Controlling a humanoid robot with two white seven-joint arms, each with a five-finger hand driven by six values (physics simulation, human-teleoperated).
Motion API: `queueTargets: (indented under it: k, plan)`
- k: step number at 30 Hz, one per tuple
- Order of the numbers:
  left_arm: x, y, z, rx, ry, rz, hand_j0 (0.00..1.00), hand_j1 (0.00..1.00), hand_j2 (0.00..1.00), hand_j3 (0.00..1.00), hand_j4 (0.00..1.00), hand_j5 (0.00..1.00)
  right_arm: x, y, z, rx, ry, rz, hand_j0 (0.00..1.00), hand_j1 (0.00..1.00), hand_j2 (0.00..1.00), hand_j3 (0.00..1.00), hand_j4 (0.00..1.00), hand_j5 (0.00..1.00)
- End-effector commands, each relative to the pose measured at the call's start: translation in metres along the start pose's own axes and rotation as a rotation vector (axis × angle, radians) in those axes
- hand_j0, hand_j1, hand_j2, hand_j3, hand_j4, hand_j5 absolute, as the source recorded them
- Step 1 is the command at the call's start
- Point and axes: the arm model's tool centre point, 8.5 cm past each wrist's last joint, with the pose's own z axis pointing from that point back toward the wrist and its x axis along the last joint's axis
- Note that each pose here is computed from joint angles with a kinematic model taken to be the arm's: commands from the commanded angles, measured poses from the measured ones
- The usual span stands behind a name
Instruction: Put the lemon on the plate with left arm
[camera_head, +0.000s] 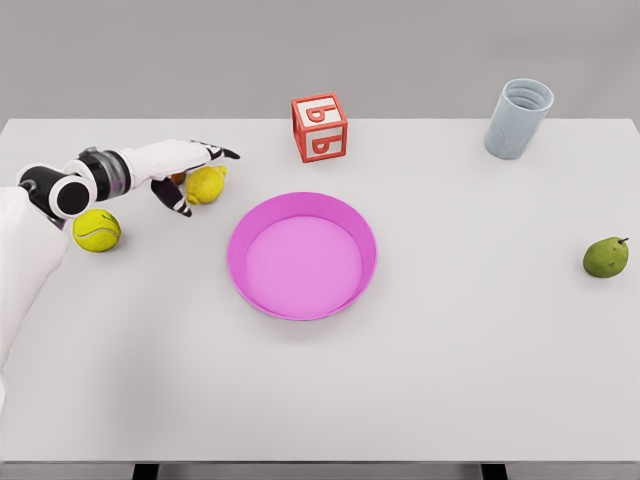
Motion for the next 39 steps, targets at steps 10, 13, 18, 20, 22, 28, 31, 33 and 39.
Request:
queueTargets:
  k: [10, 13, 18, 20, 22, 28, 31, 33, 39]
  plan:
    - [-0.004, -0.007, -0.001, -0.012, 0.008, 0.024, 0.96, 0.96, 0.96, 0.96, 0.96, 0.96, 0.0, 0.0, 0.0, 0.0, 0.001, 0.0, 1.0, 1.0, 1.0, 1.0, 1.0, 1.0]
    - [-0.005, -0.008, -0.001, -0.012, 0.009, 0.025, 0.91, 0.91, 0.91, 0.91, 0.91, 0.91, 0.0, 0.0, 0.0, 0.0, 0.001, 0.0, 1.0, 1.0, 1.0, 1.0, 1.0, 1.0]
    - [-0.005, -0.008, -0.001, -0.014, 0.007, 0.025, 0.87, 0.87, 0.87, 0.87, 0.87, 0.87, 0.0, 0.0, 0.0, 0.0, 0.001, 0.0, 1.0, 1.0, 1.0, 1.0, 1.0, 1.0]
    - [-0.004, -0.011, -0.001, -0.016, 0.006, 0.028, 0.85, 0.85, 0.85, 0.85, 0.85, 0.85, 0.0, 0.0, 0.0, 0.0, 0.001, 0.0, 1.0, 1.0, 1.0, 1.0, 1.0, 1.0]
    - [-0.004, -0.011, -0.001, -0.016, 0.006, 0.028, 0.82, 0.82, 0.82, 0.82, 0.82, 0.82, 0.0, 0.0, 0.0, 0.0, 0.001, 0.0, 1.0, 1.0, 1.0, 1.0, 1.0, 1.0]
    - [-0.004, -0.011, -0.001, -0.016, 0.004, 0.027, 0.73, 0.73, 0.73, 0.73, 0.73, 0.73, 0.0, 0.0, 0.0, 0.0, 0.001, 0.0, 1.0, 1.0, 1.0, 1.0, 1.0, 1.0]
    - [-0.003, -0.012, -0.001, -0.017, 0.001, 0.026, 0.7, 0.7, 0.7, 0.7, 0.7, 0.7, 0.0, 0.0, 0.0, 0.0, 0.001, 0.0, 1.0, 1.0, 1.0, 1.0, 1.0, 1.0]
    - [-0.003, -0.012, -0.001, -0.015, 0.001, 0.026, 0.68, 0.68, 0.68, 0.68, 0.68, 0.68, 0.0, 0.0, 0.0, 0.0, 0.001, 0.0, 1.0, 1.0, 1.0, 1.0, 1.0, 1.0]
    - [-0.001, -0.009, -0.001, -0.007, -0.005, 0.025, 0.65, 0.65, 0.65, 0.65, 0.65, 0.65, 0.0, 0.0, 0.0, 0.0, -0.001, 0.001, 1.0, 1.0, 1.0, 1.0, 1.0, 1.0]
